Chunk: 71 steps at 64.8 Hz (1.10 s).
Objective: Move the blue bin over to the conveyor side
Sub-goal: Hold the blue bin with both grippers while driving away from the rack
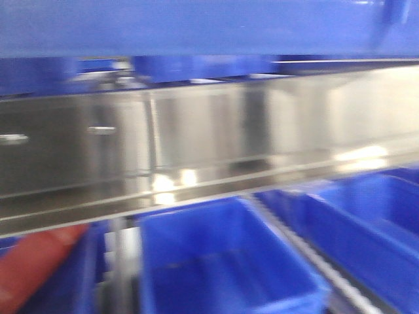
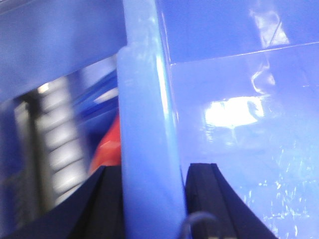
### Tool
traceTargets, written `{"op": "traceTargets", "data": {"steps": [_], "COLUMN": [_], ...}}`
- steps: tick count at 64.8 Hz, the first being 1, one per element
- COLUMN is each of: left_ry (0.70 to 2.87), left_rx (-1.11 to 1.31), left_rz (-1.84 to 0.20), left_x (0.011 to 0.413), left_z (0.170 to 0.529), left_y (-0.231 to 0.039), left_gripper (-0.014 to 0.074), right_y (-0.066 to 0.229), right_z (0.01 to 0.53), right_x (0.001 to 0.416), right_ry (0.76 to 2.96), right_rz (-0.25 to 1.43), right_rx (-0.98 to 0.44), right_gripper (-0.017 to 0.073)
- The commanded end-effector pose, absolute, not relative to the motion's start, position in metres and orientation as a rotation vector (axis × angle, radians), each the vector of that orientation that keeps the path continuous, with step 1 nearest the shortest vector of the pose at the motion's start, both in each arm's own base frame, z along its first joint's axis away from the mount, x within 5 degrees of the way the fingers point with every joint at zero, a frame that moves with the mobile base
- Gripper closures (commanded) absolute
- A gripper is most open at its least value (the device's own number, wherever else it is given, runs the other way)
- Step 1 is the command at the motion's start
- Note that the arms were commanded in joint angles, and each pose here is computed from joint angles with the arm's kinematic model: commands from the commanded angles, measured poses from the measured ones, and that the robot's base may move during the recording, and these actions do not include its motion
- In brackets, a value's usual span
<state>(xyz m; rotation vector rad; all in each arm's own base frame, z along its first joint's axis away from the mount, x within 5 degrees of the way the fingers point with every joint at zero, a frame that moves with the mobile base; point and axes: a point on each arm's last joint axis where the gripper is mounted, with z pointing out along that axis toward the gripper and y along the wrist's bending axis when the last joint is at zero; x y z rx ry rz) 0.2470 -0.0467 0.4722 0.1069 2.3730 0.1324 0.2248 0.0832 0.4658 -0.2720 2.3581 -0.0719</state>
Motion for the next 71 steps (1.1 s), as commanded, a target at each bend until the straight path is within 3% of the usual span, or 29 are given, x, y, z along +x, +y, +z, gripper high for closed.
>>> {"op": "traceTargets", "data": {"steps": [1,71], "left_ry": [2.254,2.254], "left_rx": [0.158,0.158], "left_rz": [0.003,0.003], "left_x": [0.2434,0.2434], "left_z": [0.486,0.486], "left_y": [-0.0588,-0.0588], "left_gripper": [0.061,0.061], "right_y": [0.0925,0.0925], "right_z": [0.4794,0.4794], "right_x": [0.2255,0.2255], "right_ry": [2.214,2.214], "right_rz": [0.035,0.035], "right_rx": [-0.311,-0.311], "right_gripper": [0.0634,0.0634]}}
